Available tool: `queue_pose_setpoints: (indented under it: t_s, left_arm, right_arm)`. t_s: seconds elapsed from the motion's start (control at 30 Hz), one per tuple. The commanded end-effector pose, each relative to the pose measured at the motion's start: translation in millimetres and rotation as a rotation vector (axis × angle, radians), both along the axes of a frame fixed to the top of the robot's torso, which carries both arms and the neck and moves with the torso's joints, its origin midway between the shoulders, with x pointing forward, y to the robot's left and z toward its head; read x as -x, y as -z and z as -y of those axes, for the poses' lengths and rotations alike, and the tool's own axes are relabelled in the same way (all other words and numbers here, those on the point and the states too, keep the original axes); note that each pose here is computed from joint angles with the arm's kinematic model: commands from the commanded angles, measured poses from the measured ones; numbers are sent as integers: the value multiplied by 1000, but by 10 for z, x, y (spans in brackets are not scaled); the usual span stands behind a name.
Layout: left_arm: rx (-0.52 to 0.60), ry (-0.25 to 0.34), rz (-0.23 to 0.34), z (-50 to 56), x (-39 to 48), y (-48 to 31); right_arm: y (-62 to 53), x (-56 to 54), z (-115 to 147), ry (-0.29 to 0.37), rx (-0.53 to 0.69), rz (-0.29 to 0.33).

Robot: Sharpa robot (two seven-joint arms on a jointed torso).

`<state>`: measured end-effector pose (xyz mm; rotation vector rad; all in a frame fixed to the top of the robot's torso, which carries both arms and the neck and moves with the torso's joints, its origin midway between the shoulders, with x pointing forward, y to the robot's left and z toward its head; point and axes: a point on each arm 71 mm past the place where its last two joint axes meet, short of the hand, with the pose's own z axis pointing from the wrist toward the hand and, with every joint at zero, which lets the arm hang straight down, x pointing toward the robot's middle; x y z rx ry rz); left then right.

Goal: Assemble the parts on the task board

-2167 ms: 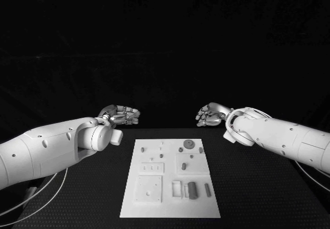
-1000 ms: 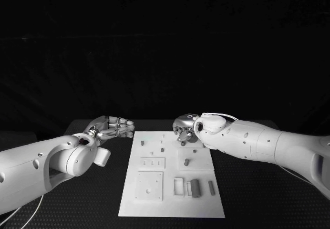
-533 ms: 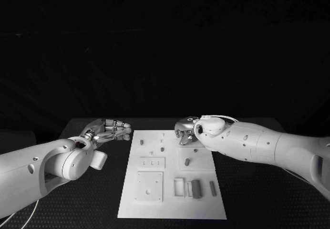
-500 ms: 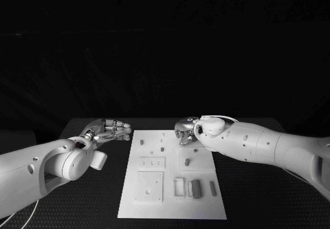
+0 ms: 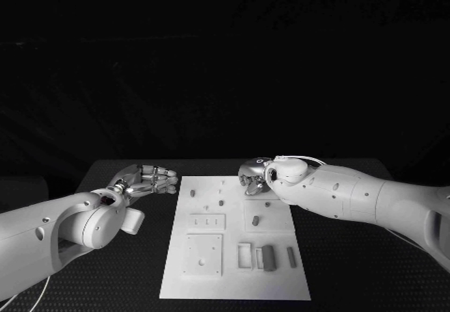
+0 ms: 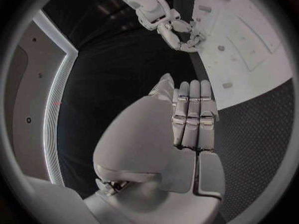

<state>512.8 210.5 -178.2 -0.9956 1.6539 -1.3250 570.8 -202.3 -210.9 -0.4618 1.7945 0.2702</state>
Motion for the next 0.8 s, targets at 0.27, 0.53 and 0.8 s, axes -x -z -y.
queue_pose_setpoints:
  t_s: [0.27,0.53,0.8]
  left_arm:
    - [5,15,9,7,0,-12]
    - [4,13,9,-3,-2,-11]
    - [2,9,8,-16,-11,-9]
  right_arm:
    - [144,66,72,12,51,-42]
    - [114,87,30,-7,18,-12]
    - [49,108,-8,-21,-42,59]
